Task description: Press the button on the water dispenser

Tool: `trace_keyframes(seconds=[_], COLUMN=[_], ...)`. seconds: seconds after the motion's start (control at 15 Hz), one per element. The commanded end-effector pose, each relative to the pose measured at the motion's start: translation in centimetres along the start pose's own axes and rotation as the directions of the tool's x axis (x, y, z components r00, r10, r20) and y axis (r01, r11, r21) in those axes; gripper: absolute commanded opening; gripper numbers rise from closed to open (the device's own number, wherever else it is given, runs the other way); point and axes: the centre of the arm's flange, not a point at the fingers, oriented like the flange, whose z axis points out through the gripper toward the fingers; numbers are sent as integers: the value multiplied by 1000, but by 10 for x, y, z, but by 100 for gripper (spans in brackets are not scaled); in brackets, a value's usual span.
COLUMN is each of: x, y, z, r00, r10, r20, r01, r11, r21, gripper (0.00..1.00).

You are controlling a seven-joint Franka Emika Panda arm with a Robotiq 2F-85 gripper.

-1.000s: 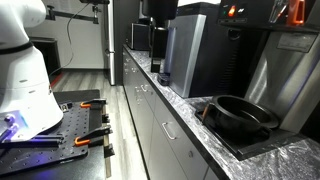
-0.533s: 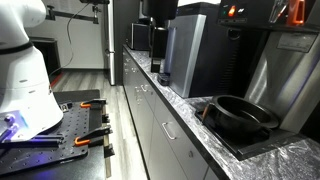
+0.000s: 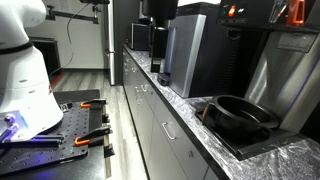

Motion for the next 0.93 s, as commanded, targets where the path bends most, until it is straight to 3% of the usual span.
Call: trace_keyframes(seconds=[0.0,0.4,0.87], x=[4,1,-24], y=[-6,-47,-109], z=[5,-5,-31], r00=[1000,993,961], r10=[-10,-113,-250], r20=[4,-47,-122], r01=[10,109,235], r11=[1000,991,964], r21=[-15,-76,-127], gripper=[100,100,100])
